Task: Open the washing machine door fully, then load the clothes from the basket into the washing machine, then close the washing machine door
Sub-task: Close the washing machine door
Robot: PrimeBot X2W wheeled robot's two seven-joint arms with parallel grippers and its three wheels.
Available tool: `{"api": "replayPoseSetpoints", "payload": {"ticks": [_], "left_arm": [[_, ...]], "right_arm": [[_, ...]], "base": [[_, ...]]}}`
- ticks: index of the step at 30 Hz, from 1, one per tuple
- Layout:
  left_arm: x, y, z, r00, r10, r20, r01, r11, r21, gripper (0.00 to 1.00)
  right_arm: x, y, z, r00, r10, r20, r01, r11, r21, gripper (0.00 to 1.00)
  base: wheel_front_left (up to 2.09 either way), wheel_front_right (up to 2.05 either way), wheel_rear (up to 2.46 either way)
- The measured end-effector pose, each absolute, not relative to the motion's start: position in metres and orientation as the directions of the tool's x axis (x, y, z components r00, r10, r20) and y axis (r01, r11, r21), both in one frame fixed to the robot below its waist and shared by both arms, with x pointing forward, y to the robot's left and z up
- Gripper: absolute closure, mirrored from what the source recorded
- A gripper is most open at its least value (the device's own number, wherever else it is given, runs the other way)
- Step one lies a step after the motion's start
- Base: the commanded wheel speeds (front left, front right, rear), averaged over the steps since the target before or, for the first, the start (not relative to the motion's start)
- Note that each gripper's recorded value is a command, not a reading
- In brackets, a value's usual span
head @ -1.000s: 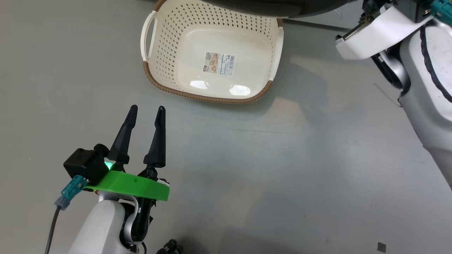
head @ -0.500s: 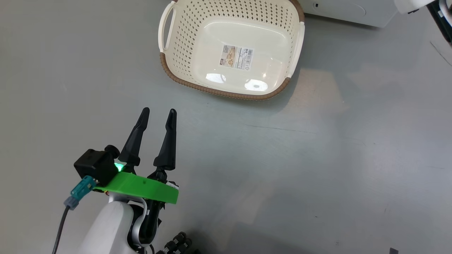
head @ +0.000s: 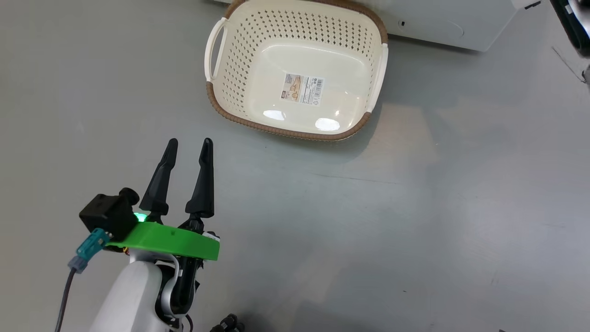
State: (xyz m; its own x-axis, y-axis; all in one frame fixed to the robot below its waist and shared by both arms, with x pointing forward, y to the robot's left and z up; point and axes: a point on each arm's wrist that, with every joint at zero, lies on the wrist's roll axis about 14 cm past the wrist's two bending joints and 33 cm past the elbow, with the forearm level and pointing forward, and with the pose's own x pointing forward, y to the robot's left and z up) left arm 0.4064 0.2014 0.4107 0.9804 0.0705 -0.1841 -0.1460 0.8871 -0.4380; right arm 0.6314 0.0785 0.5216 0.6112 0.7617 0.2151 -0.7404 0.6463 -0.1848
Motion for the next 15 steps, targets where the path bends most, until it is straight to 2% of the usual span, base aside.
{"api": "replayPoseSetpoints", "payload": {"ticks": [2, 5, 8, 9, 10, 11, 12, 15], "left_arm": [[0.408, 0.205, 0.414, 0.981, 0.082, -0.173, -0.152, 0.885, -0.440, 0.00], [0.409, 0.207, 0.415, 0.982, 0.084, -0.167, -0.150, 0.887, -0.436, 0.00], [0.410, 0.208, 0.417, 0.983, 0.086, -0.163, -0.150, 0.886, -0.439, 0.00], [0.410, 0.207, 0.418, 0.984, 0.083, -0.159, -0.146, 0.885, -0.442, 0.00], [0.411, 0.206, 0.420, 0.985, 0.081, -0.151, -0.141, 0.884, -0.445, 0.00], [0.412, 0.206, 0.422, 0.986, 0.079, -0.144, -0.136, 0.884, -0.447, 0.00], [0.413, 0.205, 0.424, 0.988, 0.075, -0.137, -0.130, 0.885, -0.448, 0.00], [0.416, 0.207, 0.431, 0.990, 0.077, -0.116, -0.121, 0.884, -0.451, 0.00]], "right_arm": [[0.621, 0.077, 0.533, 0.610, 0.753, 0.247, -0.738, 0.653, -0.169, 1.00], [0.600, 0.075, 0.522, 0.610, 0.760, 0.222, -0.753, 0.644, -0.134, 1.00], [0.582, 0.068, 0.516, 0.621, 0.757, 0.203, -0.754, 0.648, -0.108, 0.70], [0.577, 0.064, 0.516, 0.625, 0.755, 0.199, -0.752, 0.651, -0.106, 0.56], [0.573, 0.060, 0.516, 0.631, 0.751, 0.194, -0.748, 0.656, -0.105, 0.37], [0.569, 0.054, 0.516, 0.640, 0.745, 0.189, -0.741, 0.663, -0.104, 0.24], [0.565, 0.048, 0.516, 0.649, 0.738, 0.184, -0.734, 0.671, -0.103, 0.17], [0.553, 0.031, 0.520, 0.676, 0.715, 0.179, -0.710, 0.697, -0.100, 0.03]], "base": [[0.00, 0.00, 0.00], [0.00, 0.00, 0.00], [0.00, 0.00, 0.00], [0.00, 0.00, 0.00], [0.00, 0.00, 0.00], [0.00, 0.00, 0.00], [0.00, 0.00, 0.00], [0.00, 0.00, 0.00]]}}
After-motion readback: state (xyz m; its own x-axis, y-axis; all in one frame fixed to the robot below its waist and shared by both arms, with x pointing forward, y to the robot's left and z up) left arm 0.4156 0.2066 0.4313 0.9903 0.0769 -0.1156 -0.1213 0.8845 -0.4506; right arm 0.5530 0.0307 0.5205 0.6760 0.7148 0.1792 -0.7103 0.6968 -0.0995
